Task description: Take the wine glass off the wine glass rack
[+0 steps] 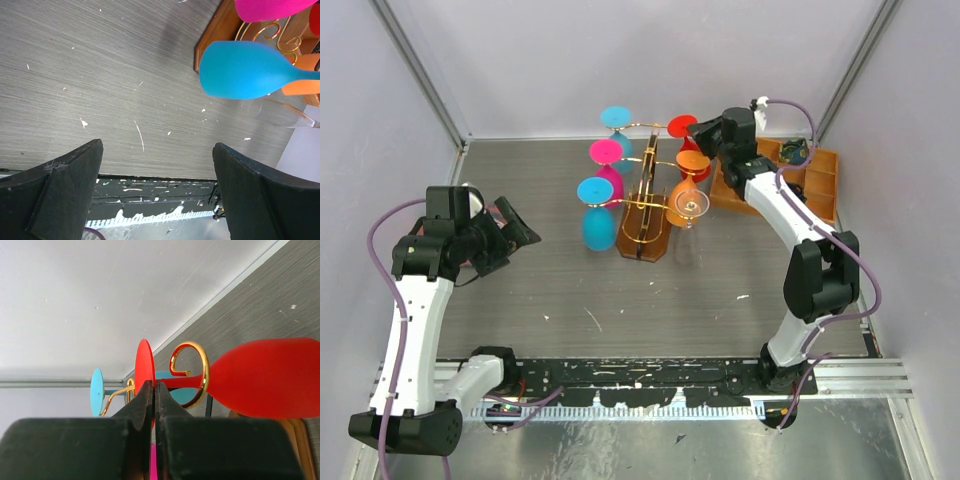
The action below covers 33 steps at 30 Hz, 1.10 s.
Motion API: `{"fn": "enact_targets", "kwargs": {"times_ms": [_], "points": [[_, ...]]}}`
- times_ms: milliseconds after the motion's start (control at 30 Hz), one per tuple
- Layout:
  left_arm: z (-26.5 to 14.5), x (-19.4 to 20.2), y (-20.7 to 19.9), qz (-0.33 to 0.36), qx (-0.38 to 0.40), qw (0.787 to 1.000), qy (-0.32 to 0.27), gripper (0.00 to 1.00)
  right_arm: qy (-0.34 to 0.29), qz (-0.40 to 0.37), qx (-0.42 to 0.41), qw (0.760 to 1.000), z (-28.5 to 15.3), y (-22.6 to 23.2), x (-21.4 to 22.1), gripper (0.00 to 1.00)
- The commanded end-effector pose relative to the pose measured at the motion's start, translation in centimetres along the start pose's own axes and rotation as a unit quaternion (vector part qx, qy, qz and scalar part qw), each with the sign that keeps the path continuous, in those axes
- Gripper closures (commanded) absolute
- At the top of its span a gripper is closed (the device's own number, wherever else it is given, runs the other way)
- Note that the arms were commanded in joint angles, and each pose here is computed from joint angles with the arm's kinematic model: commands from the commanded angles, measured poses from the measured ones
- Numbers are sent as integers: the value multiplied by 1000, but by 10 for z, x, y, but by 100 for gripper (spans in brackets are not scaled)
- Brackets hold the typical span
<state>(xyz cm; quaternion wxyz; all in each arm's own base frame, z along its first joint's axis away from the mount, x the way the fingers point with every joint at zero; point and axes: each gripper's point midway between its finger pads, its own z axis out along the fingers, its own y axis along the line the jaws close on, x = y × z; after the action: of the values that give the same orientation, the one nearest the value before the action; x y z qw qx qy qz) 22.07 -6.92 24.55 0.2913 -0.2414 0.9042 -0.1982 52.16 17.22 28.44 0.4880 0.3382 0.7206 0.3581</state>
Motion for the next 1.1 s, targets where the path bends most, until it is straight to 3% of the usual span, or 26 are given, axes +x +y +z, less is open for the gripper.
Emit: {"fn": "enact_targets", "kwargs": {"times_ms": [0,200,433,800,1067], "points": [[-10,-4,-3,16,6,1000,-10,2,58,-16,36,998,7,-15,46,99],[-12,-5,-3,21,3,1000,-12,1,59,-25,32,997,17,-10,51,99],[-11,-3,-2,20,3,1000,-8,1,43,-7,2,999,32,3,25,99],[-10,-2,-2,16,4,1000,-6,1,-13,63,-65,996,34,23,-81,99],[-10,-3,-3,15,8,1000,-9,2,-58,32,-45,997,-12,13,-155,99]]}}
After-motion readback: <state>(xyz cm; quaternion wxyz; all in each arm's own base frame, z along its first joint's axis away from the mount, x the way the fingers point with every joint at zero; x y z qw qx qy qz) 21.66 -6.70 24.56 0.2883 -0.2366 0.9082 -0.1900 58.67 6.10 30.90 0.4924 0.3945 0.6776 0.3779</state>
